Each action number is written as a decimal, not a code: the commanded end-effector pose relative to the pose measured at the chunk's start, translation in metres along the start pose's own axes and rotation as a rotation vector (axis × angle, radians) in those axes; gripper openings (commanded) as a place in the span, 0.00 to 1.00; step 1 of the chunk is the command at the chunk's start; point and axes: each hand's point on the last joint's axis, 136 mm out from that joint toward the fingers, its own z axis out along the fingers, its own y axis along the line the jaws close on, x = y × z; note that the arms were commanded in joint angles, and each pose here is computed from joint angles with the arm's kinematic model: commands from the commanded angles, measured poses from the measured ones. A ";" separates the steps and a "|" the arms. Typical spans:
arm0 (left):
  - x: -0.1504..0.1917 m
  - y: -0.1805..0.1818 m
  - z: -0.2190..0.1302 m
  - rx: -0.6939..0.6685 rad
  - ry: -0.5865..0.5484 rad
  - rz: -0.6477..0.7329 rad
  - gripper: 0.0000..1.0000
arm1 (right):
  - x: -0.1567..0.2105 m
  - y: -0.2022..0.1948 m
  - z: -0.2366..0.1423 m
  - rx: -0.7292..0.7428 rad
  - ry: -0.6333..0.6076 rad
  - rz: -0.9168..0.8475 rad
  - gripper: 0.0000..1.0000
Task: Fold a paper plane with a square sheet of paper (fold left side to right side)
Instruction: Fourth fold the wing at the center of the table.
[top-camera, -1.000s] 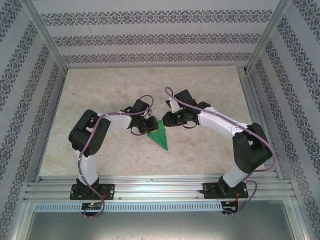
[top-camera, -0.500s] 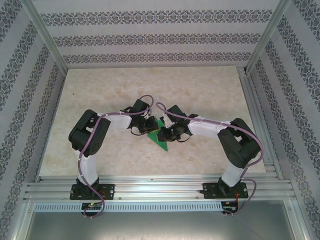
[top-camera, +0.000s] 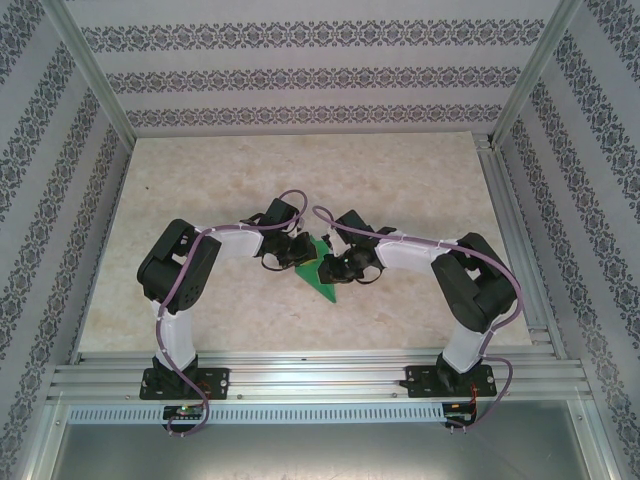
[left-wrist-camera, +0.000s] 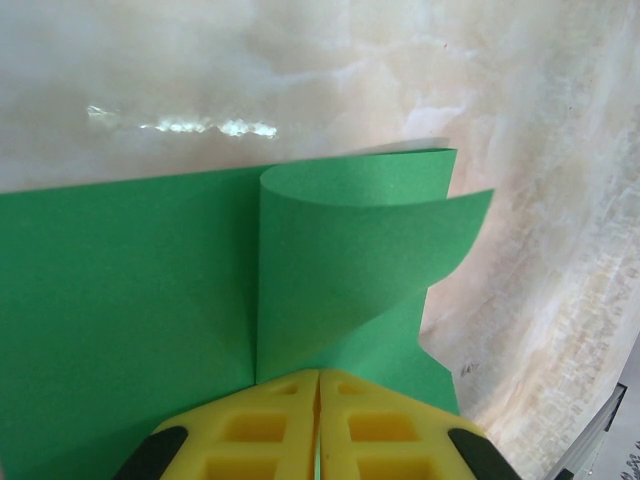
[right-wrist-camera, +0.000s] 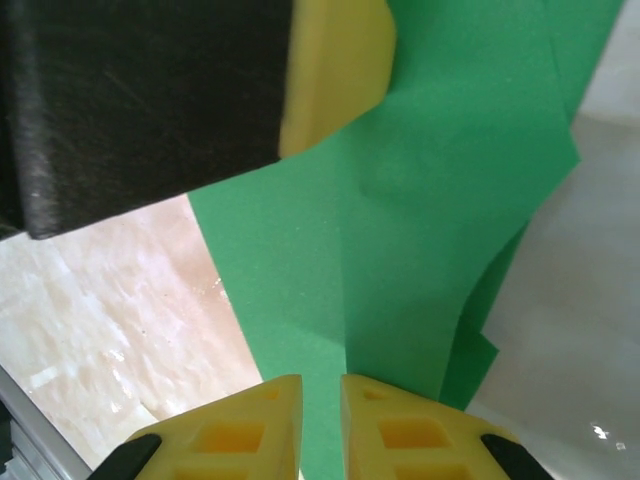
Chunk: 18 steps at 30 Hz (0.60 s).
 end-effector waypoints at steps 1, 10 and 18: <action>0.016 0.041 0.011 -0.146 0.035 -0.031 0.10 | -0.006 -0.006 -0.001 0.020 -0.003 -0.017 0.18; 0.015 0.040 0.011 -0.144 0.034 -0.030 0.10 | -0.002 0.003 0.007 -0.020 0.026 -0.027 0.18; 0.016 0.041 0.011 -0.144 0.036 -0.029 0.10 | 0.002 0.004 0.011 -0.033 0.028 -0.018 0.18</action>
